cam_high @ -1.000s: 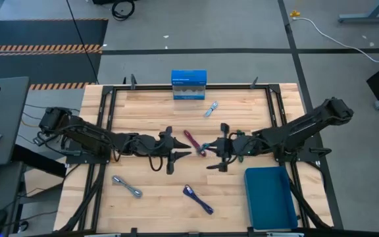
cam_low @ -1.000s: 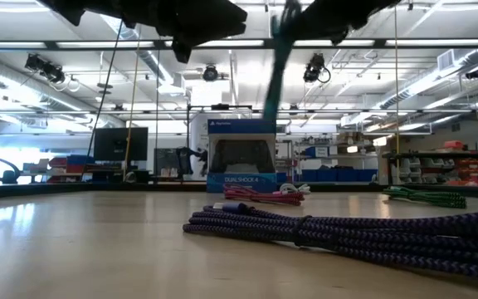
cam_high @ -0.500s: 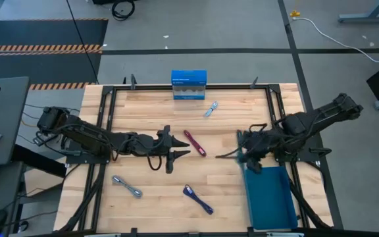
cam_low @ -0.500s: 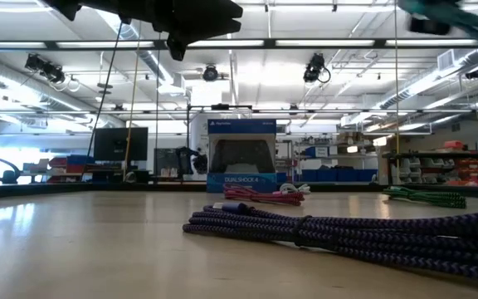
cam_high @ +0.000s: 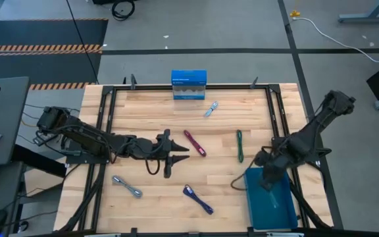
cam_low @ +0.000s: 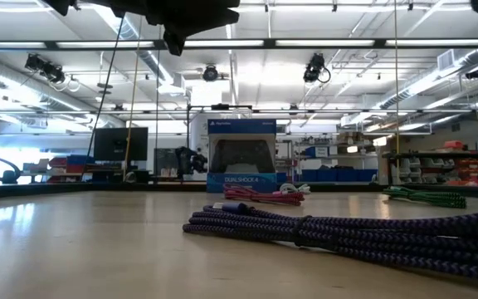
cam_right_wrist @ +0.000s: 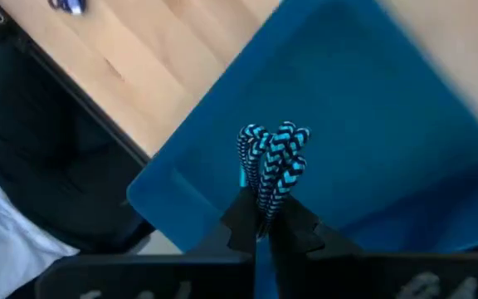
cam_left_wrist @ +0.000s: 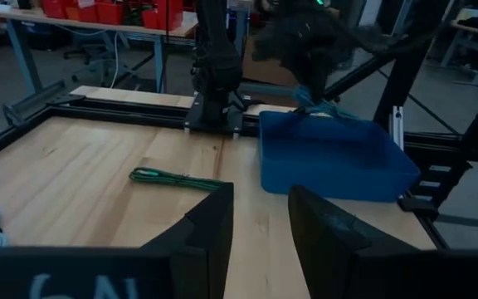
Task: Pick and place USB-C Cables
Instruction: Put the blue USB cable into the blue bin
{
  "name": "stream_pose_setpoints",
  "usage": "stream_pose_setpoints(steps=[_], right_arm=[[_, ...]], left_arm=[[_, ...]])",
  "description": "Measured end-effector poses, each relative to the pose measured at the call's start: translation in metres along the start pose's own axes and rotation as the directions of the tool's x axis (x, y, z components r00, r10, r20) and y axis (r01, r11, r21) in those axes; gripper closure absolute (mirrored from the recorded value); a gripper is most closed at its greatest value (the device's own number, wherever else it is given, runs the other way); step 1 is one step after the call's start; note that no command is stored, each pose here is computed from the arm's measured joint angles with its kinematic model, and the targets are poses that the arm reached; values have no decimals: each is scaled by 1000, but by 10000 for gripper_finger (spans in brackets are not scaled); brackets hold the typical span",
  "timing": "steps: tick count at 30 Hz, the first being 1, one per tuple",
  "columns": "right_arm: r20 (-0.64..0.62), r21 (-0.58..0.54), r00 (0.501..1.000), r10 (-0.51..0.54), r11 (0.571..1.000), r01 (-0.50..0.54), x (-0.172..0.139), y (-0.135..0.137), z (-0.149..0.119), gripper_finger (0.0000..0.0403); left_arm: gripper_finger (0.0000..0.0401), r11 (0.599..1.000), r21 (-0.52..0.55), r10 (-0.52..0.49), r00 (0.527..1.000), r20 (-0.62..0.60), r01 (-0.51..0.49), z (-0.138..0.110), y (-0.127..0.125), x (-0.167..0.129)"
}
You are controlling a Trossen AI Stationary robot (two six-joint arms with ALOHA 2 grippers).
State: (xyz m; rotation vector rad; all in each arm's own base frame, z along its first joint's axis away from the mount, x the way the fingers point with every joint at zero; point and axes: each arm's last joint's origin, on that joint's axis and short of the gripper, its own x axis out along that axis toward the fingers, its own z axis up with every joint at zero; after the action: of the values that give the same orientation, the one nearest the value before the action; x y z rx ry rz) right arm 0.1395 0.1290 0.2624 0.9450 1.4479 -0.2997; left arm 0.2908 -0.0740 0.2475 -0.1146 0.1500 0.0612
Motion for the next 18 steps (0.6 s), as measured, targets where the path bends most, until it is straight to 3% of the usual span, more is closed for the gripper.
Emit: stream_pose_setpoints(steps=[9,18], right_arm=[[3,103,999,-42,994,41,49,-25,-14,375],[5,44,999,-34,998,34,61,-32,-19,221]], left_arm=[[275,1000,-21,2,999,-42,-3,-4,-1,-1],[275,993,-101,57,994,-94,-66,-10,2,-1]])
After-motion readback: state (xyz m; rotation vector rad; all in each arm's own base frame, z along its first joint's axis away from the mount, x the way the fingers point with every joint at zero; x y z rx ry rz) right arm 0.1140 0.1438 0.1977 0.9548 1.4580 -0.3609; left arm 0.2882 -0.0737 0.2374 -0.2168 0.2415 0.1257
